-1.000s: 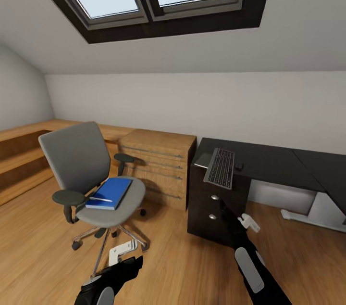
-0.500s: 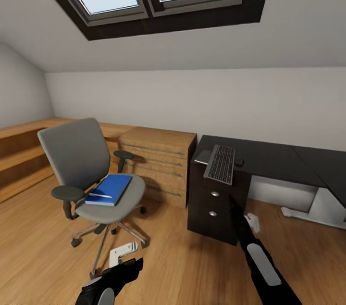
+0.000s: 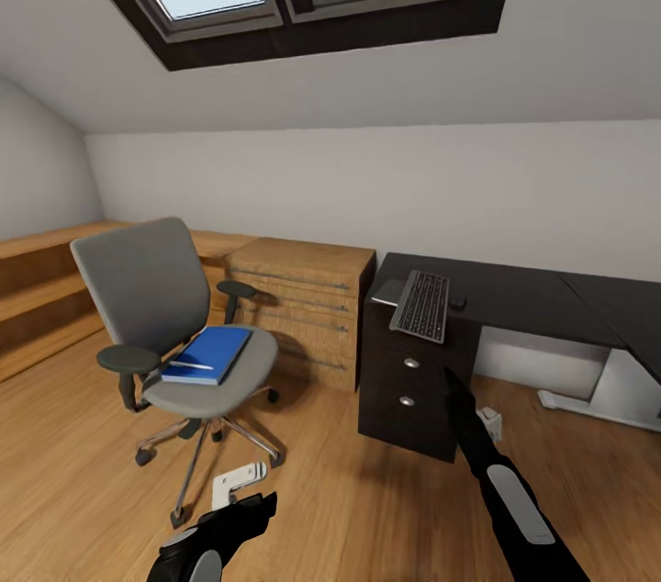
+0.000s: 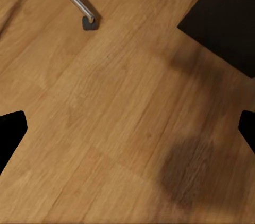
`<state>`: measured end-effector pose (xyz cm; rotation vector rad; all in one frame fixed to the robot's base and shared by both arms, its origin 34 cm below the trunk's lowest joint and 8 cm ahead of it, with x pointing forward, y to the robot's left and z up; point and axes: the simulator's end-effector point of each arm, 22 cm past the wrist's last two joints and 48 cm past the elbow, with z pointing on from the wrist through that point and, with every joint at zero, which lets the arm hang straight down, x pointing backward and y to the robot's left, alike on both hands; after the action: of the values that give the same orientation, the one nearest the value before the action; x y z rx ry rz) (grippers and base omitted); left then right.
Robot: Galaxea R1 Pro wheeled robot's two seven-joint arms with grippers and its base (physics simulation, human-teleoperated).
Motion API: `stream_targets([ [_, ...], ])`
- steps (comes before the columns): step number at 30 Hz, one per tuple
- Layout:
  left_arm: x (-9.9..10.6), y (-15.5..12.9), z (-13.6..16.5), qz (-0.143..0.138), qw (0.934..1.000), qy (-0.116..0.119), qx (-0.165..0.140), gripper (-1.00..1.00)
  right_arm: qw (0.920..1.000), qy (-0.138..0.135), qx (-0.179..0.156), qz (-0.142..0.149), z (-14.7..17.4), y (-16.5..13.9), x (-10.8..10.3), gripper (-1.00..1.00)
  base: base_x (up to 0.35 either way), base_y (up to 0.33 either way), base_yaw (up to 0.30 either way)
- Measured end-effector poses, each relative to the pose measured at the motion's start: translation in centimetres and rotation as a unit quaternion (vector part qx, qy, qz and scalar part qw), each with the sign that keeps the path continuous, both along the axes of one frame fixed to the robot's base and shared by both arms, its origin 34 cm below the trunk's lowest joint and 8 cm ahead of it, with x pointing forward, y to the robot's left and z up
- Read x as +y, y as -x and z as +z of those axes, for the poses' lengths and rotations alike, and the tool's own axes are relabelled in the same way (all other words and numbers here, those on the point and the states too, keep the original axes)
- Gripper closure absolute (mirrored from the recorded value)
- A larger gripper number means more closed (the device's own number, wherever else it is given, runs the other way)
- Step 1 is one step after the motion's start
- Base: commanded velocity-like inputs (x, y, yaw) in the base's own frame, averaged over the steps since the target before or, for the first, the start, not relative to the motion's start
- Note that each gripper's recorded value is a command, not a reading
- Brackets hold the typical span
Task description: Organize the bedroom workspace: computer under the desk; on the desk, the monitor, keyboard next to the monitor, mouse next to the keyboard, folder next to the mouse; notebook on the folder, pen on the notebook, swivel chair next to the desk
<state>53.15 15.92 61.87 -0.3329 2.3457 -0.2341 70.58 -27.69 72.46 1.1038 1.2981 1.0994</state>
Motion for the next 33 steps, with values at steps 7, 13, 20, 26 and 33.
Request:
stream_targets([
  [7, 0.1, 0.3, -1.5, 0.001, 1.0, -0.002, 0.001, -1.0, 1.0, 0.0, -0.001, 0.0, -1.4, 0.3, 0.0, -1.0, 0.0, 0.0, 0.0],
  [13, 0.1, 0.5, -2.9, 0.001, 1.0, -0.002, 0.001, -1.0, 1.0, 0.0, -0.003, 0.001, -2.6, 0.5, 0.0, -1.0, 0.0, 0.0, 0.0],
  [20, 0.1, 0.5, -2.9, 0.0, 1.0, -0.001, 0.001, -1.0, 1.0, 0.0, -0.004, 0.001, -2.5, 0.5, 0.0, -1.0, 0.0, 0.0, 0.0],
  [26, 0.0, 0.5, -2.8, -0.001, 1.0, 0.0, -0.001, -1.0, 1.0, 0.001, -0.004, 0.001, -2.5, 0.5, 0.1, -1.0, 0.012, 0.0, 0.0],
  [33, 0.6, 0.5, -2.9, -0.003, 1.0, -0.005, -0.002, -1.0, 1.0, 0.001, -0.004, 0.001, -2.4, 0.5, 0.1, -1.0, 0.217, 0.0, 0.0],
])
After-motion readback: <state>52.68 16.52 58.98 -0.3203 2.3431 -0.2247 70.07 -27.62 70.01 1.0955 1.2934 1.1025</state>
